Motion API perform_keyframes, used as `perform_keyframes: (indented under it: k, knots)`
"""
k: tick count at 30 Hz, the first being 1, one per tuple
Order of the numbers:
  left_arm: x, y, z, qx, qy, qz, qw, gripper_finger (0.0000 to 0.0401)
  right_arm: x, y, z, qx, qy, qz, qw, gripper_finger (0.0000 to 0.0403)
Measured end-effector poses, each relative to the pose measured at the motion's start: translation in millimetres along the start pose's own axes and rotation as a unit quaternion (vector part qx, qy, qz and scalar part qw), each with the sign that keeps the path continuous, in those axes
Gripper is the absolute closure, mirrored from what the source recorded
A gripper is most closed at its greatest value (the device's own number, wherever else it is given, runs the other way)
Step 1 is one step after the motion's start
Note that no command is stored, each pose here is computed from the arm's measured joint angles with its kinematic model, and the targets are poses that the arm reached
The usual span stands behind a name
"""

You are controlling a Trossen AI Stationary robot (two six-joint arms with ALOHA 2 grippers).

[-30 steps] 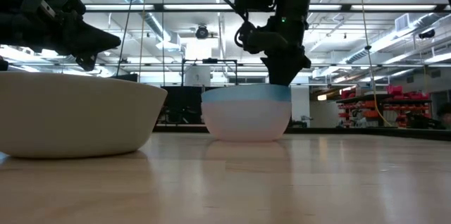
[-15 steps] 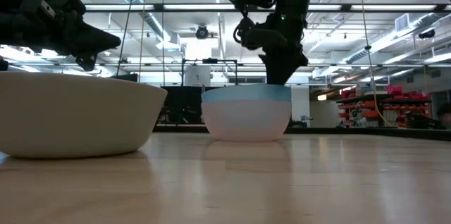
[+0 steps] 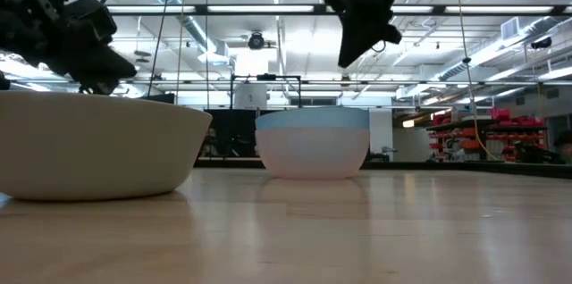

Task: Nest bowls inside each other
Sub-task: Stack the gray bowl on the blue bowl

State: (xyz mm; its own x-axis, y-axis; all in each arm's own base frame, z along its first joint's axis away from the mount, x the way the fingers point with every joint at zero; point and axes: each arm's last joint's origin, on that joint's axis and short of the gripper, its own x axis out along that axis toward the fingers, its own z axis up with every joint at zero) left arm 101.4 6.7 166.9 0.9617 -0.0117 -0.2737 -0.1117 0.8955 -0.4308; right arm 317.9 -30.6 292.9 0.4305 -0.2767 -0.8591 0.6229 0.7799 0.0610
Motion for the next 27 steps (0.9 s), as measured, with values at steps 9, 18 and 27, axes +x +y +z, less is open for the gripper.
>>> perform_keyframes:
  k: [9, 18, 27]
  knots:
    - [-2.4, -10.5, 22.5, -0.044, 0.131, 0.069, 0.988, 0.0362, -19.7, 0.0, -11.8, 0.018, 0.016, -0.001, 1.0, 0.0352]
    - [12.3, -17.6, 41.6, -0.076, 0.227, 0.125, 0.963, 0.0368, -24.4, 0.4, -29.8, 0.018, 0.065, -0.051, 0.996, 0.032]
    - [33.2, -25.1, 39.4, -0.107, 0.332, 0.153, 0.924, 0.0382, -29.4, 8.1, -40.6, 0.006, 0.076, -0.061, 0.995, 0.0316]
